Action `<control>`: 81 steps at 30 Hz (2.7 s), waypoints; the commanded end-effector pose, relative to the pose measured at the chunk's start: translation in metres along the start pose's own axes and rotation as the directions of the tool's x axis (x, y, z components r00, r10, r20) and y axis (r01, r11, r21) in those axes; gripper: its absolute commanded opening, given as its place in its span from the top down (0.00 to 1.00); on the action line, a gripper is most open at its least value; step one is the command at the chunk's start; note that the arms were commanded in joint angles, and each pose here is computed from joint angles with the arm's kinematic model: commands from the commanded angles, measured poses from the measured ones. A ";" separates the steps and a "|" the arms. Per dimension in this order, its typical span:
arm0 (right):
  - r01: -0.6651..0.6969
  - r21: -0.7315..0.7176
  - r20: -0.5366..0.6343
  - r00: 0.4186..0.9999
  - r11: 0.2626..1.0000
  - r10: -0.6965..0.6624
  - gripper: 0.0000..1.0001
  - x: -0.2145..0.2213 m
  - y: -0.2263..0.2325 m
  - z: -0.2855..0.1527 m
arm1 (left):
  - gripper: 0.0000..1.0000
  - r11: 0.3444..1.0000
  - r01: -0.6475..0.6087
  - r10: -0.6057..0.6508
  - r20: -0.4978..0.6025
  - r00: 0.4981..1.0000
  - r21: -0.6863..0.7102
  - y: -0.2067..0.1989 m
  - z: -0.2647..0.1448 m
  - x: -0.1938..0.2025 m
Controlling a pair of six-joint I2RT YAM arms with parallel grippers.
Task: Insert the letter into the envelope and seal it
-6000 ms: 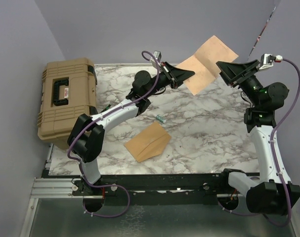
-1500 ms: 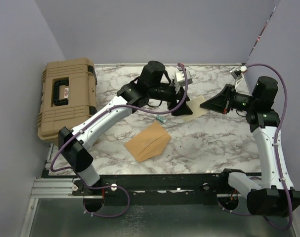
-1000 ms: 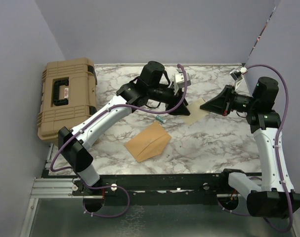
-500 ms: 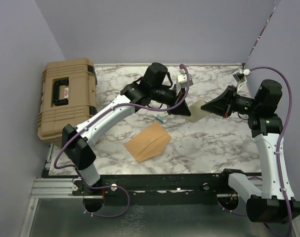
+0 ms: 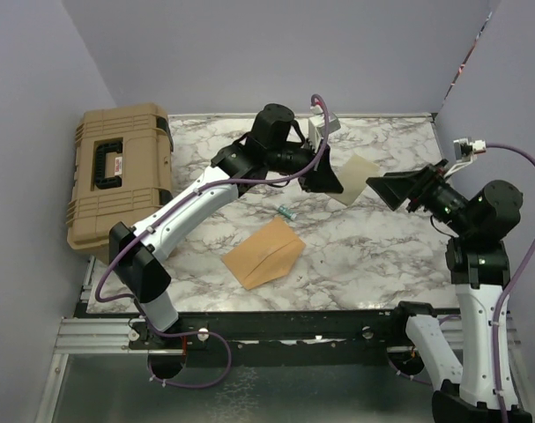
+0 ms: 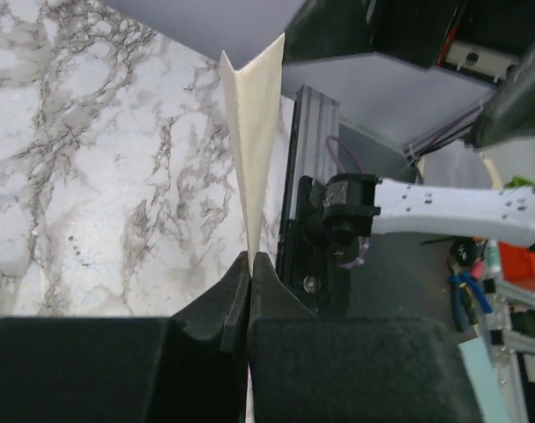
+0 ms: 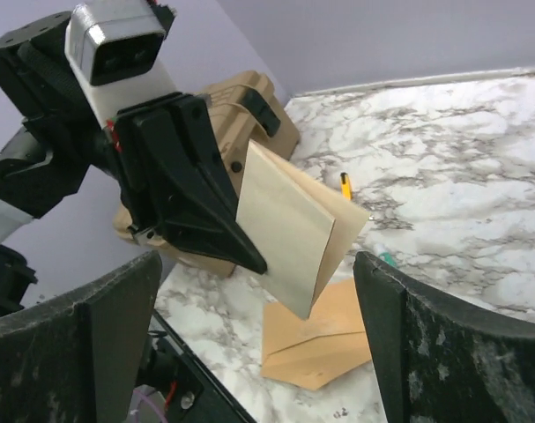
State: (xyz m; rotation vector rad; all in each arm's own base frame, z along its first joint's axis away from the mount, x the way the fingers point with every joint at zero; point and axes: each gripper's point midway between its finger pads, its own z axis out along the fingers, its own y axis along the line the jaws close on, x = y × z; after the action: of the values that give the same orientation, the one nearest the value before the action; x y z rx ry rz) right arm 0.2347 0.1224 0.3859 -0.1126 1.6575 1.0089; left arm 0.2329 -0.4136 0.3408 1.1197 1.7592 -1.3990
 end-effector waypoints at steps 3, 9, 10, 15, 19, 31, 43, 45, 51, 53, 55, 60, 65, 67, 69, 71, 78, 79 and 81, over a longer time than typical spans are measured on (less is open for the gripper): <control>-0.210 -0.073 0.091 0.972 0.975 0.216 0.05 0.003 -0.005 0.010 | 1.00 0.985 0.163 -0.169 0.144 0.975 0.051 -0.016 0.000 -0.047; -0.237 -0.215 0.070 0.964 0.947 0.257 0.15 -0.003 0.012 0.014 | 1.00 0.974 0.188 -0.206 0.153 0.966 0.125 -0.029 0.000 -0.056; -0.234 -0.236 0.070 0.964 0.943 0.257 0.21 -0.006 0.017 0.014 | 1.00 0.973 0.189 -0.208 0.148 0.967 0.131 -0.030 0.000 -0.055; -0.228 -0.333 0.064 0.962 0.915 0.264 0.46 -0.017 0.032 0.014 | 1.00 0.968 0.197 -0.218 0.131 0.967 0.157 -0.032 0.001 -0.053; -0.229 -0.341 0.038 0.966 0.912 0.257 0.64 -0.017 0.032 0.017 | 1.00 0.968 0.193 -0.216 0.137 0.967 0.162 -0.033 0.000 -0.057; -0.325 0.078 0.007 0.945 0.942 0.326 0.99 0.013 -0.051 0.036 | 0.04 0.932 0.209 -0.127 0.272 0.954 -0.296 0.062 -0.041 -0.027; -0.552 0.364 -0.030 0.798 0.750 0.602 0.99 0.142 -0.128 0.019 | 0.01 0.316 0.305 -0.365 0.182 0.913 -0.898 0.200 -0.148 0.194; -0.579 0.365 -0.026 0.777 0.729 0.630 0.99 0.155 -0.131 0.019 | 0.01 0.274 0.317 -0.421 0.183 0.888 -0.908 0.206 -0.153 0.220; -0.601 0.395 -0.064 0.737 0.695 0.673 0.99 0.185 -0.132 0.013 | 0.01 0.238 0.320 -0.506 0.164 0.847 -0.917 0.227 -0.155 0.268; -0.602 0.407 -0.085 0.723 0.686 0.685 0.99 0.192 -0.131 0.012 | 0.01 0.248 0.339 -0.537 0.163 0.828 -0.908 0.229 -0.152 0.277; -0.601 0.433 -0.095 0.711 0.672 0.697 0.99 0.199 -0.131 0.011 | 0.01 0.260 0.363 -0.568 0.162 0.807 -0.895 0.225 -0.146 0.287; -0.599 0.489 -0.120 0.674 0.634 0.729 0.99 0.219 -0.128 0.018 | 0.13 0.239 0.466 -0.673 0.200 0.712 -0.852 0.201 -0.136 0.317; -0.554 0.573 -0.167 0.643 0.604 0.748 0.99 0.242 -0.126 0.038 | 0.26 0.212 0.573 -0.777 0.219 0.590 -0.791 0.168 -0.125 0.335; -0.535 0.594 -0.189 0.634 0.601 0.750 0.99 0.251 -0.123 0.047 | 0.31 0.223 0.603 -0.804 0.205 0.558 -0.766 0.154 -0.120 0.335; -0.531 0.583 -0.215 0.629 0.615 0.747 0.99 0.257 -0.114 0.056 | 0.33 0.234 0.618 -0.818 0.192 0.542 -0.750 0.143 -0.116 0.335; -0.526 0.556 -0.253 0.630 0.643 0.734 0.99 0.265 -0.102 0.063 | 0.35 0.254 0.634 -0.830 0.171 0.530 -0.731 0.133 -0.110 0.333; -0.481 0.541 -0.345 0.621 0.690 0.704 0.99 0.310 -0.074 0.077 | 0.40 0.313 0.636 -0.834 0.117 0.540 -0.705 0.113 -0.094 0.330; -0.471 0.547 -0.341 0.629 0.692 0.698 0.99 0.312 -0.076 0.077 | 0.40 0.319 0.633 -0.829 0.117 0.547 -0.705 0.113 -0.095 0.329; -0.447 0.569 -0.321 0.653 0.691 0.686 0.99 0.314 -0.083 0.075 | 0.40 0.322 0.629 -0.821 0.122 0.558 -0.707 0.113 -0.097 0.328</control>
State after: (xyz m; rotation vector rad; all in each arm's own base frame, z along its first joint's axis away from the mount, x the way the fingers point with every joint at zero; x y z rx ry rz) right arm 0.2061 0.2523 0.0796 0.5153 2.5785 1.1677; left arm 0.2075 -0.2414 0.0341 -0.0004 2.8237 -0.8019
